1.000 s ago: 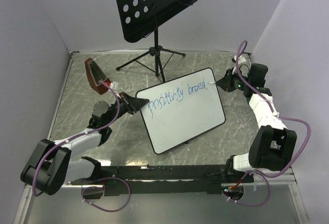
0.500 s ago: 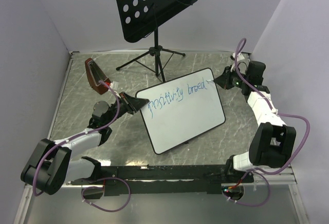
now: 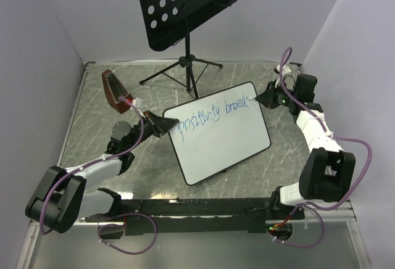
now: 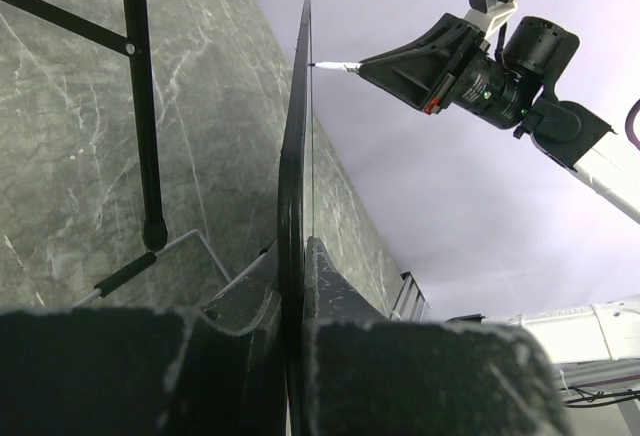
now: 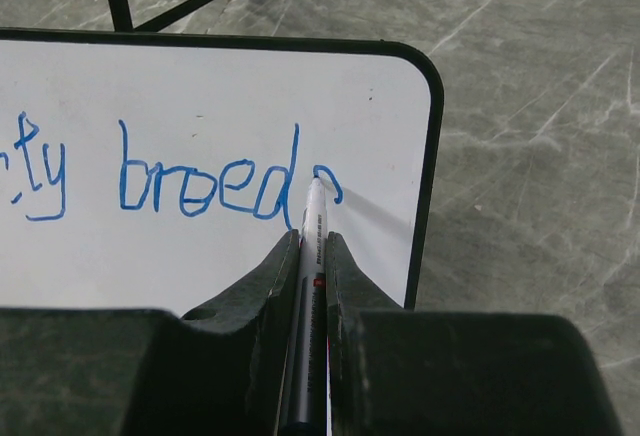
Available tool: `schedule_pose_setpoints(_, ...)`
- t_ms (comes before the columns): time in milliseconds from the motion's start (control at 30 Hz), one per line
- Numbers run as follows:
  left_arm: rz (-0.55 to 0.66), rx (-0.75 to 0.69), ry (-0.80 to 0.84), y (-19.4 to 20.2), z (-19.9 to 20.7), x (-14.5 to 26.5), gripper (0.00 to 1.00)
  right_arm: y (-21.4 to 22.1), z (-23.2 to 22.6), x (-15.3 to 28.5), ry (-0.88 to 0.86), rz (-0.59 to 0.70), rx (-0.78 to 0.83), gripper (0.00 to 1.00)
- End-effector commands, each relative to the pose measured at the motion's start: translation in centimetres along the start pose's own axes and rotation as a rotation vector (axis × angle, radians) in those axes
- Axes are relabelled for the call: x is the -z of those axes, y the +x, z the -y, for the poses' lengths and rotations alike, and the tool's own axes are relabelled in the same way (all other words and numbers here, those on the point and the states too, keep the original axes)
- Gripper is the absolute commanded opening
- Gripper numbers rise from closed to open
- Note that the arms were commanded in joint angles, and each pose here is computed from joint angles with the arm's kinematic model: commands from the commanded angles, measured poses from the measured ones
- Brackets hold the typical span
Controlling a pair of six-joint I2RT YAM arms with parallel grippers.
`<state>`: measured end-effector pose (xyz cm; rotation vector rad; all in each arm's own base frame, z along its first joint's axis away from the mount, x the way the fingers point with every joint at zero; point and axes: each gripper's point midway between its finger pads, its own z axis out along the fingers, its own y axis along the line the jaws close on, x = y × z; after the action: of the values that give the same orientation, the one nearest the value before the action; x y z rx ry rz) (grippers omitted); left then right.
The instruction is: Write a sentence on the whiteboard
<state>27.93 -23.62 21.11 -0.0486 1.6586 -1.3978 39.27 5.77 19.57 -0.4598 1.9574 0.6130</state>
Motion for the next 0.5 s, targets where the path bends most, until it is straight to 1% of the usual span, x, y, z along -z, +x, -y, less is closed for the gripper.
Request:
schedule_pose_setpoints(0, 0.044, -0.127, 0.138, -1.7, 3.5, -0.3, 0.01, 0.3, 0.2, 1.1, 0.028, -0.009, 0.021, 0.0)
schedule_pose_setpoints(267, 0.045, -0.126, 0.139, -1.7, 3.5, -0.2, 0.01, 1.0, 1.1, 1.9, 0.057, -0.027, 0.006, 0.0)
schedule_pose_setpoints(467, 0.045, -0.127, 0.141, -1.8, 3.6, -0.3, 0.01, 1.9, 0.2, 2.0, 0.021, -0.047, -0.012, 0.0)
